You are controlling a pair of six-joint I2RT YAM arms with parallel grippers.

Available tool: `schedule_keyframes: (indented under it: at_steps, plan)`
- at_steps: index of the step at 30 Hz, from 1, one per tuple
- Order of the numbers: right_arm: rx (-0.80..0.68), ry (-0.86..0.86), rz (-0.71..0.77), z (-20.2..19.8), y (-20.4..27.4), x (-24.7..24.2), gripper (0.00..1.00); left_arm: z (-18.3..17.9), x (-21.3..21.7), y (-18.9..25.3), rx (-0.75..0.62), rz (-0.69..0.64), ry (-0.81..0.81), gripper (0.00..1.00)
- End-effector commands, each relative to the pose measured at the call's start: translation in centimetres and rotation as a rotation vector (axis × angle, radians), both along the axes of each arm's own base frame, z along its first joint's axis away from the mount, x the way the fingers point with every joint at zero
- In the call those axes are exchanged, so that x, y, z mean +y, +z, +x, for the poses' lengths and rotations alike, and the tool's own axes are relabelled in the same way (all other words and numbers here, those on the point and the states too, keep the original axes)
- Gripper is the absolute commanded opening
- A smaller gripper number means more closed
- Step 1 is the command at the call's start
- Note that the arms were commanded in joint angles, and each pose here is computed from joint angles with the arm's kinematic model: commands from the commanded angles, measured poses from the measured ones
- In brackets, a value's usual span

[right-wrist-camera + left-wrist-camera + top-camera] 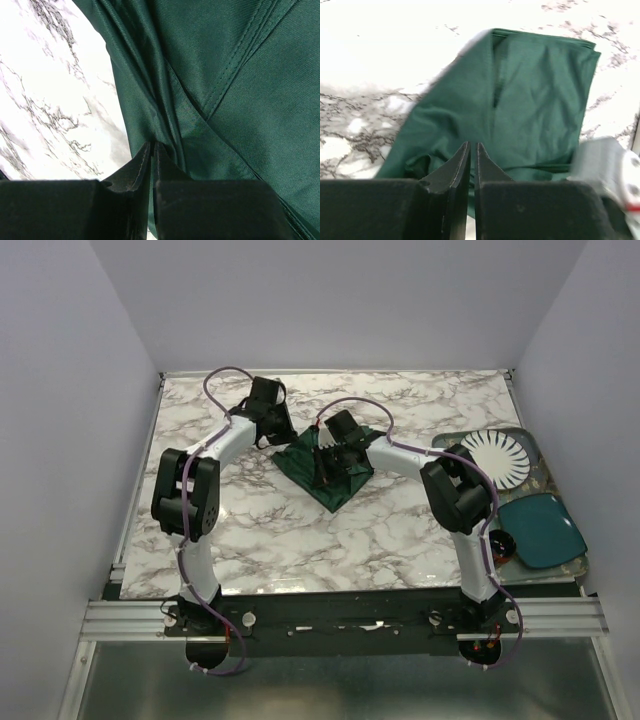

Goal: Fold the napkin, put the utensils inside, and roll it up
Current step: Roll the napkin with the utensil

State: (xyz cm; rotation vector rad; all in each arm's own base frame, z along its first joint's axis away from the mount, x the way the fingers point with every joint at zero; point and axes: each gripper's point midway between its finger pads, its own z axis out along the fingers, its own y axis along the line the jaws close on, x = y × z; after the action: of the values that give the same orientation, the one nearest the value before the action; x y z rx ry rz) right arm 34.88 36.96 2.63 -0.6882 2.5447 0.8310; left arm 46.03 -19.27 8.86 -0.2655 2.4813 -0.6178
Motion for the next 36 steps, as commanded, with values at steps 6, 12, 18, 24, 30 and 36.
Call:
schedule_keyframes:
  at_steps: [6,12,18,24,30,36]
  plan:
    - [0.118,0.018,-0.157,-2.7,-5.4,-2.3,0.13,-5.3,-1.8,3.7,-0.048,-0.053,-0.102,0.02]
    - [0.122,0.017,-0.166,-2.8,-5.7,-2.5,0.13,-8.3,-3.4,-0.1,0.04,-0.162,-0.139,0.0]
    - [0.121,0.023,-0.175,-2.9,-5.9,-2.6,0.13,-7.6,-4.0,-3.2,0.07,-0.175,-0.126,0.0]
    - [0.122,0.026,-0.176,-2.9,-5.7,-2.7,0.13,-6.7,-3.3,-5.0,0.073,-0.126,-0.092,0.0]
    - [0.1,0.034,-0.188,-2.9,-4.8,-3.1,0.14,-6.7,-1.2,-8.1,0.131,-0.029,-0.016,0.0]
    - [-0.017,0.067,-0.208,-2.1,-0.4,-3.2,0.27,-8.5,-1.1,-10.2,0.204,-0.029,-0.013,0.0]
